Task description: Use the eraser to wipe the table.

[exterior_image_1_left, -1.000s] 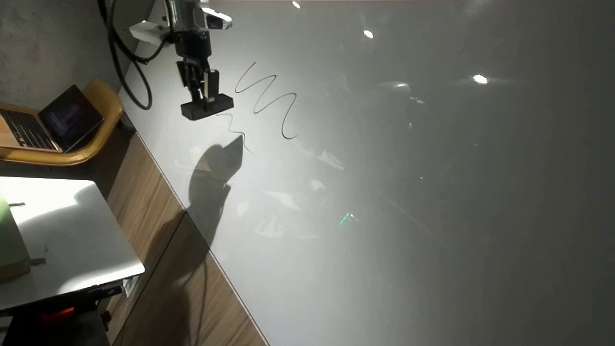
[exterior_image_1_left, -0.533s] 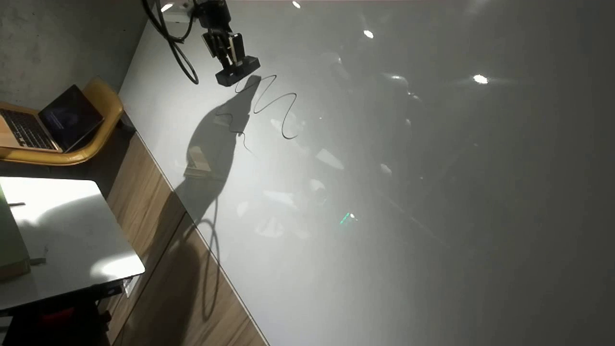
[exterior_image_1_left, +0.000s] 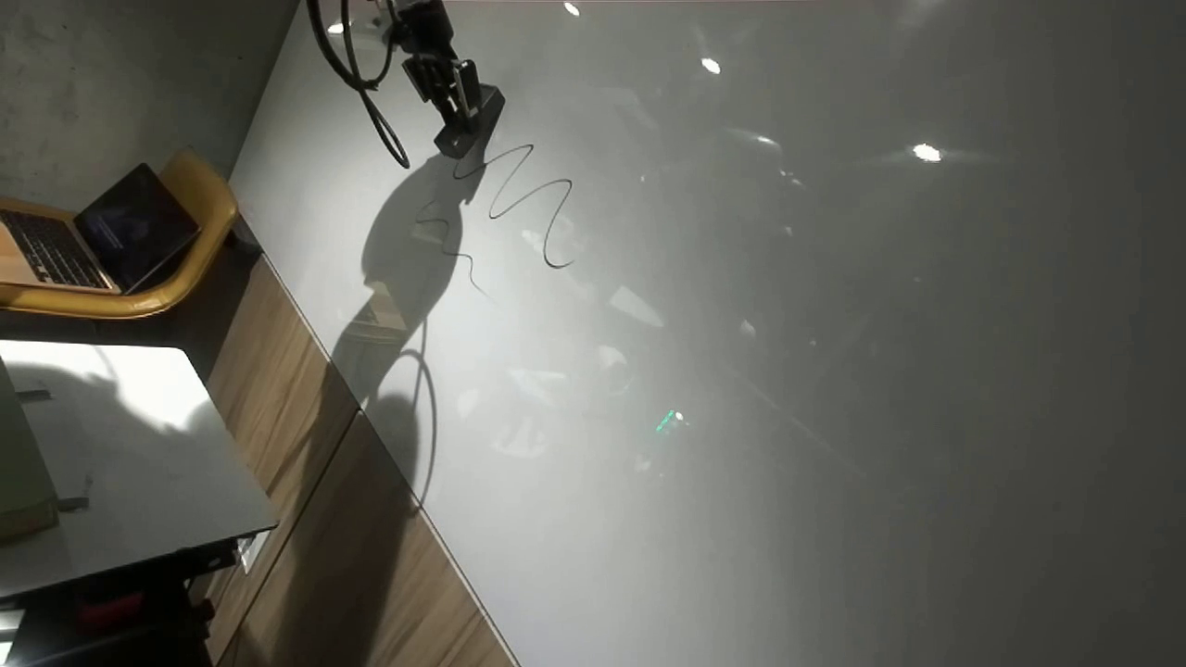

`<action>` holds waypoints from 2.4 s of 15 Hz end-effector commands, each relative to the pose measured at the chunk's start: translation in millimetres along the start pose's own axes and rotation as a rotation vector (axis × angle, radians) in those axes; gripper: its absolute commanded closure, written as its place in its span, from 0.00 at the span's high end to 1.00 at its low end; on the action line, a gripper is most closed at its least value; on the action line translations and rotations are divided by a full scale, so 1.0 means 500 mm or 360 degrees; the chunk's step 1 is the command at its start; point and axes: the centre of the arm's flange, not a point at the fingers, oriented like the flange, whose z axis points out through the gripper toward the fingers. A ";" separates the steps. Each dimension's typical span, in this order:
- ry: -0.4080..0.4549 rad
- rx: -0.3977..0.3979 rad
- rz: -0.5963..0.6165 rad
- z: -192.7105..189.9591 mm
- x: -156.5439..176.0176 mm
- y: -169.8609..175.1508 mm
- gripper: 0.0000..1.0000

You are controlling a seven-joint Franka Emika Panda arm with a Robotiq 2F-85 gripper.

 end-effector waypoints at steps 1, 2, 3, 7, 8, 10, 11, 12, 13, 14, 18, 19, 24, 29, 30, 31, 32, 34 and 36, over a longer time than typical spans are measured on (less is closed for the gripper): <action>0.0051 0.0020 0.0029 0.024 0.048 -0.004 0.29; 0.0042 0.0029 0.0038 0.030 0.050 -0.002 0.29; 0.0032 0.0035 0.0044 0.037 0.050 0.000 0.29; -0.0002 0.0089 0.0074 0.060 0.044 -0.014 0.29; -0.0009 0.0104 0.0080 0.068 0.042 -0.025 0.29; -0.0026 0.0129 0.0084 0.082 0.040 -0.048 0.29; -0.0035 0.0141 0.0085 0.088 0.039 -0.060 0.29; -0.0044 0.0157 0.0088 0.091 0.040 -0.070 0.29; -0.0051 0.0170 0.0087 0.093 0.039 -0.081 0.29; -0.0056 0.0179 0.0087 0.096 0.038 -0.089 0.29; -0.0073 0.0148 0.0069 0.114 0.032 -0.061 0.29; -0.0071 0.0133 0.0064 0.117 0.034 -0.047 0.29; -0.0056 0.0044 0.0070 0.118 0.032 0.055 0.29; -0.0054 -0.0093 0.0174 0.105 -0.003 0.193 0.29; -0.0051 -0.0130 0.0200 0.103 -0.010 0.226 0.29; -0.0052 -0.0168 0.0232 0.099 -0.016 0.262 0.29; -0.0051 -0.0206 0.0261 0.099 -0.020 0.301 0.29; -0.0046 -0.0277 0.0328 0.097 -0.027 0.388 0.29; -0.0041 -0.0342 0.0391 0.094 -0.031 0.485 0.29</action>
